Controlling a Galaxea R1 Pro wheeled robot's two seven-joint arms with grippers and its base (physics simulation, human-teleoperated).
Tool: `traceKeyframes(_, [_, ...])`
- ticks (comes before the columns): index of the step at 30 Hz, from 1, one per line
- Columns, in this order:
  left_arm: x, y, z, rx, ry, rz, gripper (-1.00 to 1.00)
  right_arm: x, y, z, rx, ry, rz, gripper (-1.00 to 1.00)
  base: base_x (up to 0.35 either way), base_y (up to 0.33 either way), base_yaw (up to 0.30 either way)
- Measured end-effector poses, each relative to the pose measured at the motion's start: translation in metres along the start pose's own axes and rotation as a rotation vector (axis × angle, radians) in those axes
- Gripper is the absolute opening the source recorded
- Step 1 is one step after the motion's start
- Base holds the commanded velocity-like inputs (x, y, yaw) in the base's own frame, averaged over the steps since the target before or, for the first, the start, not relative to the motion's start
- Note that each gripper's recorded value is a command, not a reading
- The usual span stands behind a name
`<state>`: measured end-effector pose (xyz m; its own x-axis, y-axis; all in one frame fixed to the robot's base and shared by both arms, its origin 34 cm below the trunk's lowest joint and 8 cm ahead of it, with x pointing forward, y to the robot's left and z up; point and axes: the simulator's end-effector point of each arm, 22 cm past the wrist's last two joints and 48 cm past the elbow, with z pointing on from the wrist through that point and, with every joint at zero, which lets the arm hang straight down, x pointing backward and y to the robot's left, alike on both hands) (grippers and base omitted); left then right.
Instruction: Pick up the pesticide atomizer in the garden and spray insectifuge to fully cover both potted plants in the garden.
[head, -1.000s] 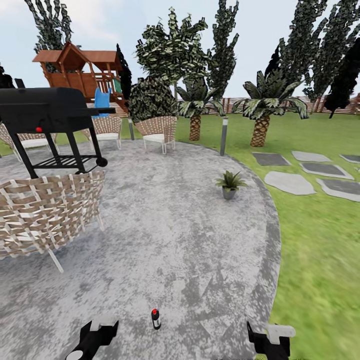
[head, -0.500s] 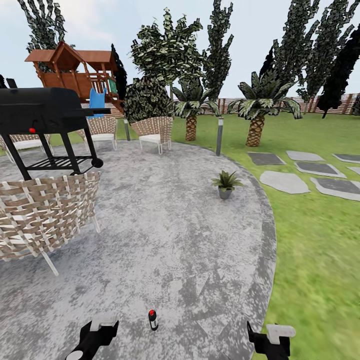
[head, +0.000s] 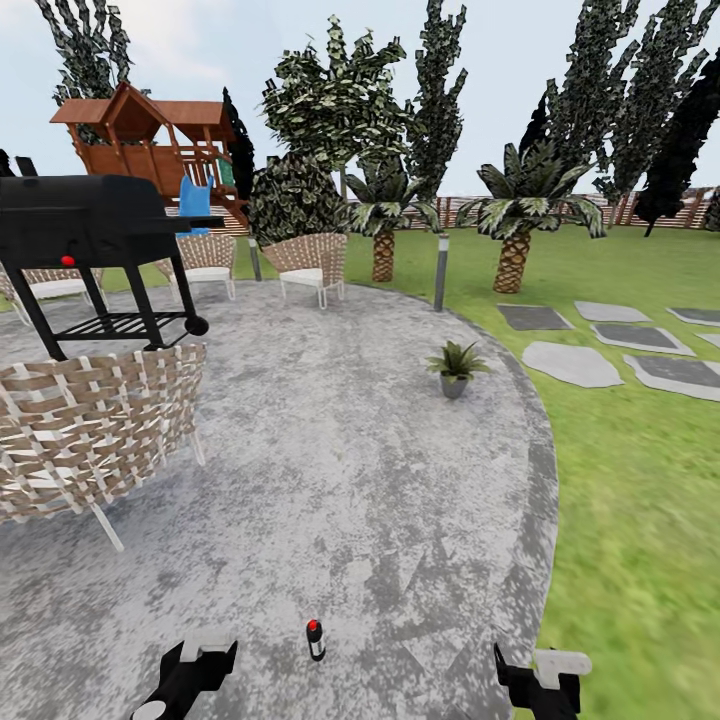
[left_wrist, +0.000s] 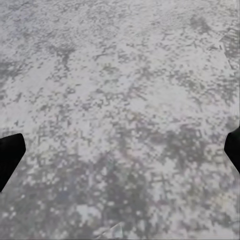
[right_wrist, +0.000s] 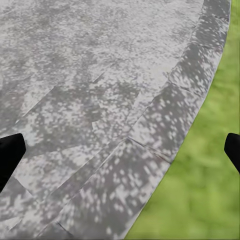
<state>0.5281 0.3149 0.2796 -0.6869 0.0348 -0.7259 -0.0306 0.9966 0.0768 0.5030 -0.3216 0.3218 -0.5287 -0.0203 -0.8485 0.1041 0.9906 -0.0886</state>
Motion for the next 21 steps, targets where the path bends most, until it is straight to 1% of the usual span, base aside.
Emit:
traceKeyframes(8, [-0.0001, -0.0001, 0.0, 0.0, 0.0, 0.0, 1.0, 0.0005, 0.0, -0.0001, 0.0, 0.001, 0.0, 1.0, 0.0, 0.024, -0.019])
traceKeyframes(15, [0.0001, -0.0001, -0.0001, 0.0, 0.0, 0.0, 1.0, -0.0001, -0.0001, -0.0001, 0.0, 0.0, 0.0, 1.0, 0.023, 0.02, -0.218])
traceKeyframes(21, [0.0004, -0.0002, -0.0001, 0.0, 0.001, 0.001, 1.0, -0.0009, 0.0, 0.0001, 0.0, -0.002, 0.0, 1.0, 0.032, 0.027, -0.038])
